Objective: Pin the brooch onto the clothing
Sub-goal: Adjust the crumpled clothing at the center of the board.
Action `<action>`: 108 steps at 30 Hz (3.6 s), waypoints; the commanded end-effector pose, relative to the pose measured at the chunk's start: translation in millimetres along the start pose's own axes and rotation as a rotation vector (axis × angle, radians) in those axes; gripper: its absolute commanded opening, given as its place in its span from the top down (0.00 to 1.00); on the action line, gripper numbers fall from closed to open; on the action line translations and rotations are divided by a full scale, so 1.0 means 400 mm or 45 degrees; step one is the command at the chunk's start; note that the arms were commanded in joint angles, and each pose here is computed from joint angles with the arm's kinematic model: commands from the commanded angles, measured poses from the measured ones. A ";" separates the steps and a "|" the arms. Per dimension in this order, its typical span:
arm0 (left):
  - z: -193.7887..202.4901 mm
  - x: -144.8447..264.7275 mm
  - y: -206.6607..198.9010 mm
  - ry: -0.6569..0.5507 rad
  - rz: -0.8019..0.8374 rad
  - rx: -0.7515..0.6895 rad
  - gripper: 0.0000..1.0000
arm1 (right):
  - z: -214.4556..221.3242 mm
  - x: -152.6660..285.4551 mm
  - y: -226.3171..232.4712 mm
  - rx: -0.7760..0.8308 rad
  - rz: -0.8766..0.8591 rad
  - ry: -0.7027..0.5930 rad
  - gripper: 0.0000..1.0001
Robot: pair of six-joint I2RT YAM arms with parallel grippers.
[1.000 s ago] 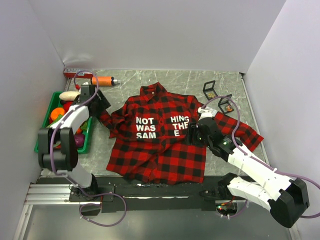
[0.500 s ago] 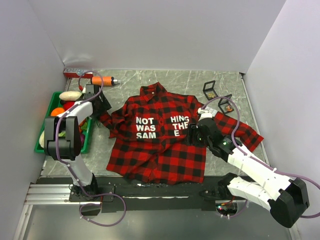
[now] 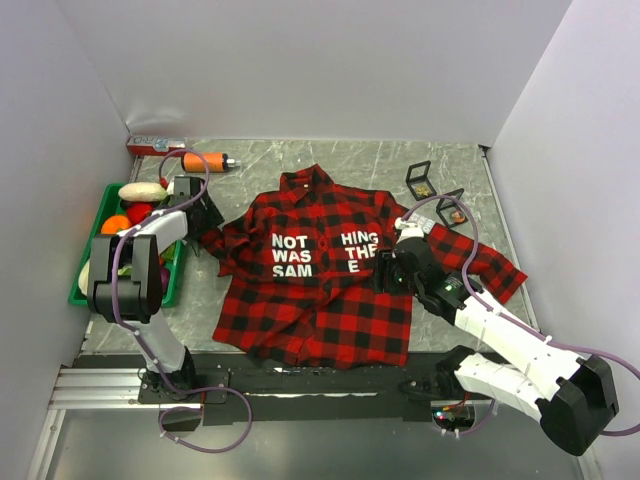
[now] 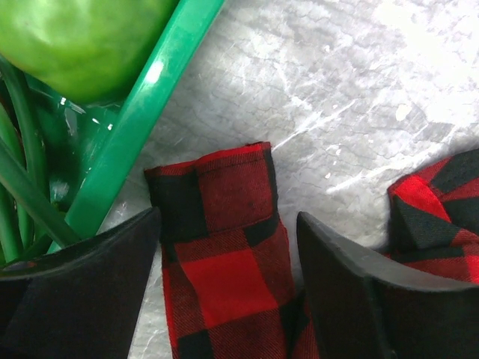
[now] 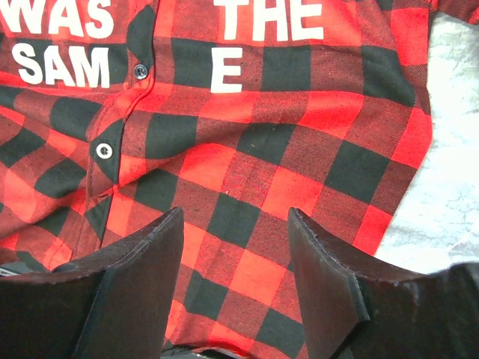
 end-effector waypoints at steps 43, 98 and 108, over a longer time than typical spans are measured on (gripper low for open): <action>0.135 0.611 0.290 -0.882 -0.188 0.769 0.70 | -0.026 0.033 0.028 0.019 -0.126 -0.069 0.35; -0.021 -0.148 -0.392 0.207 0.363 -0.492 0.52 | -0.136 -0.172 0.155 0.029 0.049 0.123 0.33; -0.145 -0.252 -0.404 0.134 0.397 -0.408 0.52 | -0.155 -0.219 0.192 0.046 0.013 0.173 0.29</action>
Point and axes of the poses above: each gripper's point midway between its finger pads, its own x axis back along the fingers, its own y axis along the line the jaws close on, z = x × y, the point moved 9 cm from there along x, back along the fingers, and after that the axes turned 9 degrees about -x, right-handed, at the moved point
